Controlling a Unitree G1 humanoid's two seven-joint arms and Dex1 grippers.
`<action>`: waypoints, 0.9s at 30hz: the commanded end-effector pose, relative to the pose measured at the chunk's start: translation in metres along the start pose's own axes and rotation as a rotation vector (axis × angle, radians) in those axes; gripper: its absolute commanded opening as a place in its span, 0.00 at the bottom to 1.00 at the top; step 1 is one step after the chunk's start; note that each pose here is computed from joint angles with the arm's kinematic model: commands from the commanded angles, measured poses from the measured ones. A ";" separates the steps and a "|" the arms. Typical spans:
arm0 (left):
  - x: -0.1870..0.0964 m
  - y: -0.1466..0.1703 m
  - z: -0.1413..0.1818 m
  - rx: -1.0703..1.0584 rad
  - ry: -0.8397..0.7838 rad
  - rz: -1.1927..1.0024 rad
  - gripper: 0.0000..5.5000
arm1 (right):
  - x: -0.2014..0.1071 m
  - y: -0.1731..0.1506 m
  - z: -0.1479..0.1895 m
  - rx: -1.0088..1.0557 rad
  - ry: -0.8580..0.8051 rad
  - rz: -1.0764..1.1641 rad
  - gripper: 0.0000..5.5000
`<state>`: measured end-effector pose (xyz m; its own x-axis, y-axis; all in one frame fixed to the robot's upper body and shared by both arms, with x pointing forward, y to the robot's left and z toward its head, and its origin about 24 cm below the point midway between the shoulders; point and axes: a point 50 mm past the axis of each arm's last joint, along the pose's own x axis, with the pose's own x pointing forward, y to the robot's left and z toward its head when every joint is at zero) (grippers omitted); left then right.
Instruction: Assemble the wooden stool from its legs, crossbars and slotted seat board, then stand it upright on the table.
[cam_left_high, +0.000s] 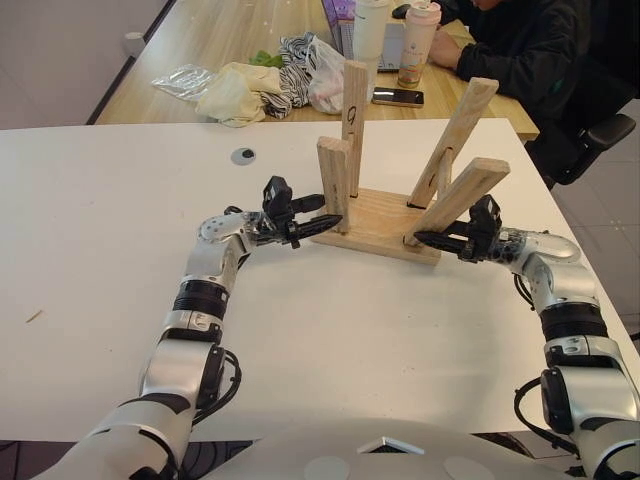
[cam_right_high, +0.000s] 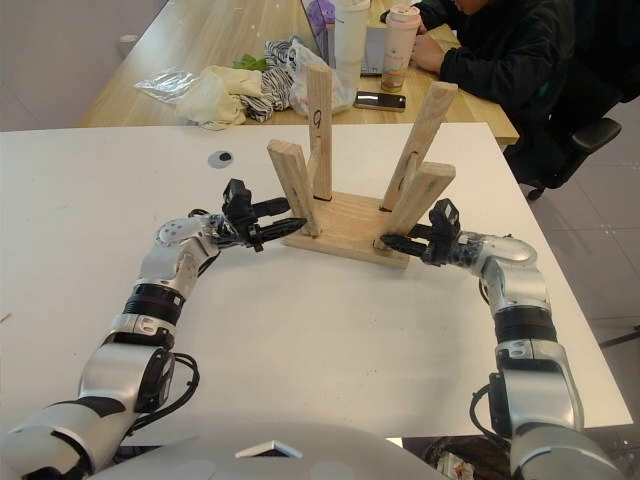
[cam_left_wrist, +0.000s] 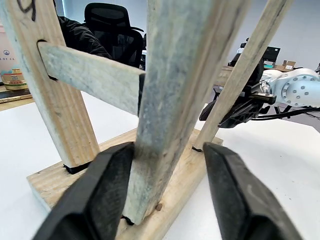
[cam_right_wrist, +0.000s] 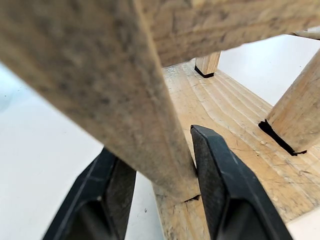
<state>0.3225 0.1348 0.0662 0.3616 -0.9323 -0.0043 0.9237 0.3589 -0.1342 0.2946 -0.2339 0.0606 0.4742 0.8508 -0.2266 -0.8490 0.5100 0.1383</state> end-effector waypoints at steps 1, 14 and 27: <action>0.003 -0.006 0.004 -0.005 -0.013 -0.062 0.32 | -0.001 -0.001 0.003 0.010 -0.004 -0.006 0.29; -0.096 -0.087 0.041 -0.356 -0.011 -0.298 0.16 | -0.006 0.083 0.044 0.570 -0.078 0.346 0.24; -0.117 -0.014 0.017 -0.428 0.064 0.234 0.39 | 0.006 0.042 0.060 0.833 -0.140 0.002 0.56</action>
<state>0.2690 0.2312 0.0987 0.4854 -0.8723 -0.0581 0.7433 0.4468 -0.4979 0.2689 -0.2001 0.1119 0.5350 0.8298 -0.1587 -0.4075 0.4180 0.8119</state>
